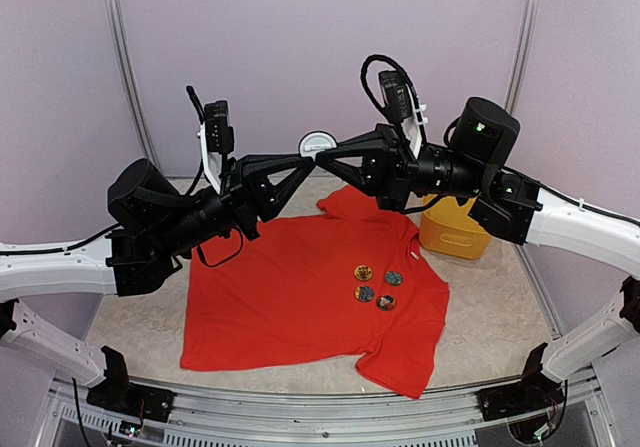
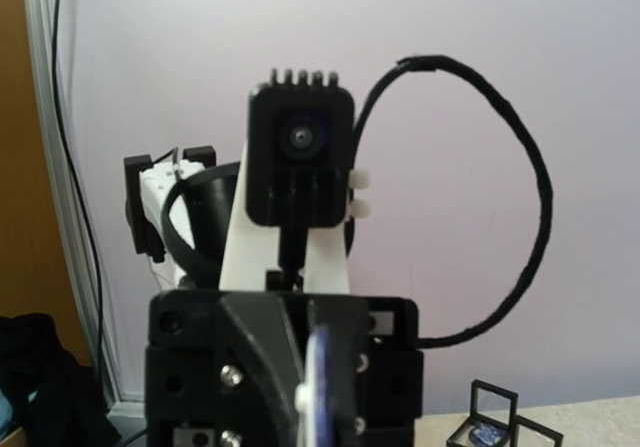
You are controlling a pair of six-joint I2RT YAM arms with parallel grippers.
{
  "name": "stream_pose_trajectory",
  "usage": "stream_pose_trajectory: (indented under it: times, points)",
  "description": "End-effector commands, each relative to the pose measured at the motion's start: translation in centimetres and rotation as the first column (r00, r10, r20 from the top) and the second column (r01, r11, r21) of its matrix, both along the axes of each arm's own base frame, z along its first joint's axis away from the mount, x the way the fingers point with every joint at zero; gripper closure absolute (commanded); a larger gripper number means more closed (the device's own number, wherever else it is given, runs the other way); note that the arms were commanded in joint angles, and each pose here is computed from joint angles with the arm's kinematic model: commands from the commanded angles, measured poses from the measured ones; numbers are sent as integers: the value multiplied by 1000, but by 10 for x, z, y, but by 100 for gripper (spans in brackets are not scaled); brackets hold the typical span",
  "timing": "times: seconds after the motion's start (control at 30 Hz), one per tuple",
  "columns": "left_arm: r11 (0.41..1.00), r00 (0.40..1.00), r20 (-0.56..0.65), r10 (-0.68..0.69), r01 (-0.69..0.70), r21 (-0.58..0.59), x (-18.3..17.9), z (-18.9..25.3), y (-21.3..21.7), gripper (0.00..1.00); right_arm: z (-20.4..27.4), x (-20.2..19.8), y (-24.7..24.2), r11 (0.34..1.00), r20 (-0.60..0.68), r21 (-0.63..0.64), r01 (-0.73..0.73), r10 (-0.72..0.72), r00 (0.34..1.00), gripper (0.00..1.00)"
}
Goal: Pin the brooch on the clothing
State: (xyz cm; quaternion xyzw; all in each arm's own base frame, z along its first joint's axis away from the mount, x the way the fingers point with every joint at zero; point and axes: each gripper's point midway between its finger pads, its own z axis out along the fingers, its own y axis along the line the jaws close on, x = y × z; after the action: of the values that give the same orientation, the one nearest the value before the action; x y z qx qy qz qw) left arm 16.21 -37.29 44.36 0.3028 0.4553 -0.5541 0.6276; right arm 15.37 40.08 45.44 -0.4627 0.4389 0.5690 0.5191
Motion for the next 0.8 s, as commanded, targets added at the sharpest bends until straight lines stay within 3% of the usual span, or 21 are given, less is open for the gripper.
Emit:
stream_pose_trajectory:
  times: [0.0,0.3,0.33,0.47,0.57,0.67,0.77]
  points:
    - [1000,1000,4,-6,6,-23,-1,8,0,100,-9,-4,1,1000,-13,-23,-10,10,1000,100]
    - [1000,1000,19,5,-5,-17,-3,4,3,100,-28,0,3,996,-7,-90,11,-12,1000,97]
    - [1000,1000,17,16,-16,-15,-2,3,4,100,-29,0,2,995,-5,-96,15,-15,1000,83]
    - [998,999,-2,54,-54,28,4,-6,7,100,-29,3,-5,991,18,-113,67,-66,998,50]
    - [986,993,-13,117,-115,125,12,-23,9,100,-40,18,-19,965,40,-193,177,-172,984,30]
    - [946,987,-8,162,-153,285,15,-55,14,100,-56,26,-44,923,45,-295,249,-247,968,21]
    - [896,990,11,139,-130,425,7,-78,19,100,-60,16,-61,905,88,-355,235,-218,972,19]
